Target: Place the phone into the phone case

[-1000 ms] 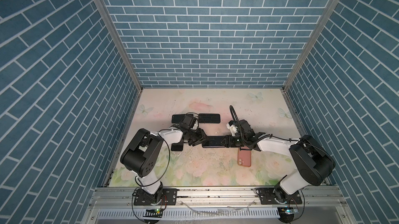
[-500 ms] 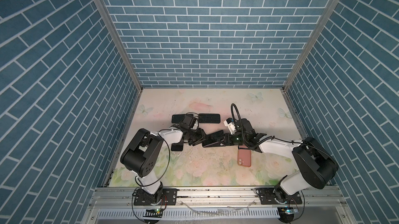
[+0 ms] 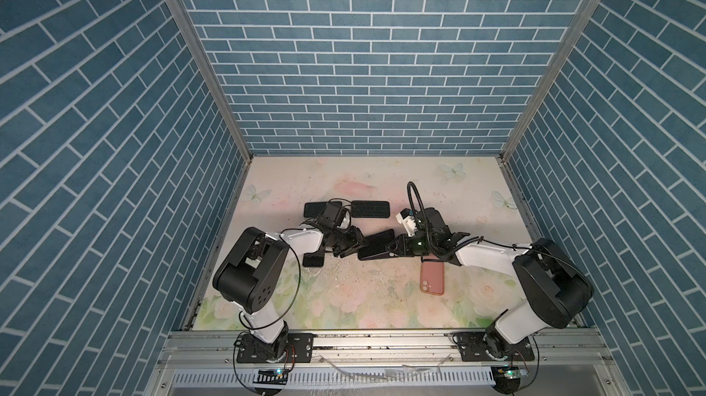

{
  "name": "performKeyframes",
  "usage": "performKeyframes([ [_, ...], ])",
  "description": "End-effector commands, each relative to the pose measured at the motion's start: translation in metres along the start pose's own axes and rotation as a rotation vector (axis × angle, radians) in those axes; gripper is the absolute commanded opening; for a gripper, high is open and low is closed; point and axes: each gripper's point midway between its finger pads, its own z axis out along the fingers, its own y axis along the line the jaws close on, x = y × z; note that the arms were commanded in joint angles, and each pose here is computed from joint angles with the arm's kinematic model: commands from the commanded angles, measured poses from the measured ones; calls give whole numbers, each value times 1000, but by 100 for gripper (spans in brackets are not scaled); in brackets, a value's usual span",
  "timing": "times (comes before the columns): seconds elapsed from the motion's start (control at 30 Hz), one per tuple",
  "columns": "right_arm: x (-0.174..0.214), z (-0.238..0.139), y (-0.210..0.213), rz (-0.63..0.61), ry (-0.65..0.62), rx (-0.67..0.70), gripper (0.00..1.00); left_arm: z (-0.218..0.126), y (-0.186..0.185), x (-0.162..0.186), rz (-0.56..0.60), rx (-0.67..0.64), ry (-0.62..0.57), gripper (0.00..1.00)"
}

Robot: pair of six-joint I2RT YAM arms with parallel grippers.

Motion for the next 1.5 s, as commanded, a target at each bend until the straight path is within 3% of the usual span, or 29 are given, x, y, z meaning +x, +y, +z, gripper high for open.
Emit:
performKeyframes([
  [0.0, 30, 18, -34, -75, 101, 115, 24, 14, 33, 23, -36, -104, 76, 55],
  [0.2, 31, 16, -39, -73, 103, 148, 44, 15, 33, 23, -36, -102, 79, 55],
  [0.53, 13, -2, -30, -121, 58, 205, 52, 15, 33, 23, -35, -100, 79, 55],
  [0.63, 6, -11, -30, -133, 44, 247, 67, 14, 33, 23, -34, -99, 76, 55],
  [0.73, -1, -20, -26, -150, 29, 277, 75, 13, 33, 24, -35, -100, 76, 55],
  [1.07, -24, -45, -24, -225, -9, 399, 75, 11, 40, 24, -42, -135, 63, 55],
  [1.47, -54, -11, -18, -322, 37, 423, 67, -1, 52, 22, -49, -231, 38, 50],
])
